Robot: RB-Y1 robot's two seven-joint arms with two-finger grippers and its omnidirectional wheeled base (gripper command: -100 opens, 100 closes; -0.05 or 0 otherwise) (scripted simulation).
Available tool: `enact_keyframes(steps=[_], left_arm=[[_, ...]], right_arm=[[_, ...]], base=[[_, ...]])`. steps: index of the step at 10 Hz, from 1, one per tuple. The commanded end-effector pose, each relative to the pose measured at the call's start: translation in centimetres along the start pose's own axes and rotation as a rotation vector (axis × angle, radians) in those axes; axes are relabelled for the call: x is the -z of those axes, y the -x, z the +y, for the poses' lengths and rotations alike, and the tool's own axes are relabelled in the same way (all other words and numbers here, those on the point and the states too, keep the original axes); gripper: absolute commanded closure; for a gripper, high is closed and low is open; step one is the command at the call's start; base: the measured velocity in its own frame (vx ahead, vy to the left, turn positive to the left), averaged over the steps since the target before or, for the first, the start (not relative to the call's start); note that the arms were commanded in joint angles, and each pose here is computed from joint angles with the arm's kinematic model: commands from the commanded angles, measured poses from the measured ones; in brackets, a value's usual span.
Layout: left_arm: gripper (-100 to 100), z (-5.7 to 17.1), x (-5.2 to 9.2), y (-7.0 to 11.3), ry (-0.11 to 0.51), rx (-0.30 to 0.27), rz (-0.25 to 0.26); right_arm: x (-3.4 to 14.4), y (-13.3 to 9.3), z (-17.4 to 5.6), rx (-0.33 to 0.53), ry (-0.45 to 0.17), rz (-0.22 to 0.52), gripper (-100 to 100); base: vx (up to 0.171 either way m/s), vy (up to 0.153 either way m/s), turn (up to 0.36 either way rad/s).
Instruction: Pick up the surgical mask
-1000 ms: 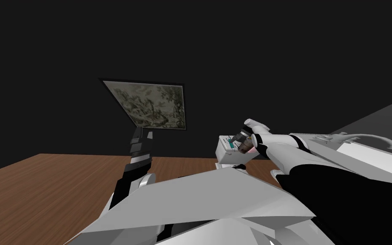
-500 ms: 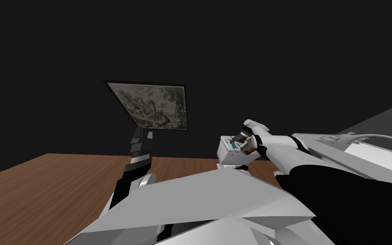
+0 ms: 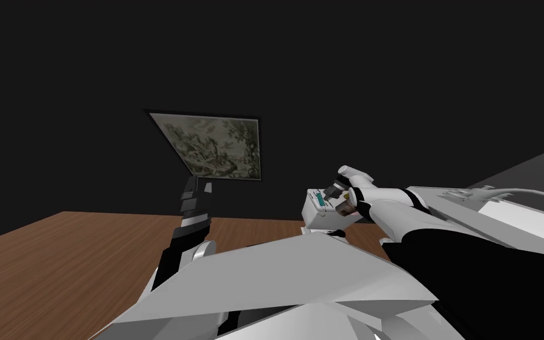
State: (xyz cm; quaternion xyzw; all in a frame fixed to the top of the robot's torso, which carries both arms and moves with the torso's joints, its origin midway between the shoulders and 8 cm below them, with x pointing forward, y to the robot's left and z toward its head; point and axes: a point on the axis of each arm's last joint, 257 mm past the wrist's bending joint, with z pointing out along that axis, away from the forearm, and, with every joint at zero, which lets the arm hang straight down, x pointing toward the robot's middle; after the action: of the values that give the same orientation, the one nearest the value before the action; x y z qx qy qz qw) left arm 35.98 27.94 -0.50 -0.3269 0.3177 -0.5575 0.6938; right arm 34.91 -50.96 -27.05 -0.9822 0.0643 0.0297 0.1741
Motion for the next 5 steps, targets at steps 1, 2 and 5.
enact_keyframes(steps=[1,2,5], left_arm=[[0,0.00,0.00,0.00,0.000,0.000,0.000],[0,0.00,0.00,0.00,0.000,0.000,0.000],[0,0.00,0.00,0.00,0.000,0.000,0.000]], right_arm=[[0.00,0.00,0.00,0.000,0.000,0.000,100],[-0.01,0.02,0.01,-0.001,0.000,-0.001,0],[0.35,0.08,-0.38,-0.004,-0.017,0.002,0]], base=[[0.000,0.000,0.000],[0.000,0.000,0.000],[-0.021,-0.047,-0.032]])
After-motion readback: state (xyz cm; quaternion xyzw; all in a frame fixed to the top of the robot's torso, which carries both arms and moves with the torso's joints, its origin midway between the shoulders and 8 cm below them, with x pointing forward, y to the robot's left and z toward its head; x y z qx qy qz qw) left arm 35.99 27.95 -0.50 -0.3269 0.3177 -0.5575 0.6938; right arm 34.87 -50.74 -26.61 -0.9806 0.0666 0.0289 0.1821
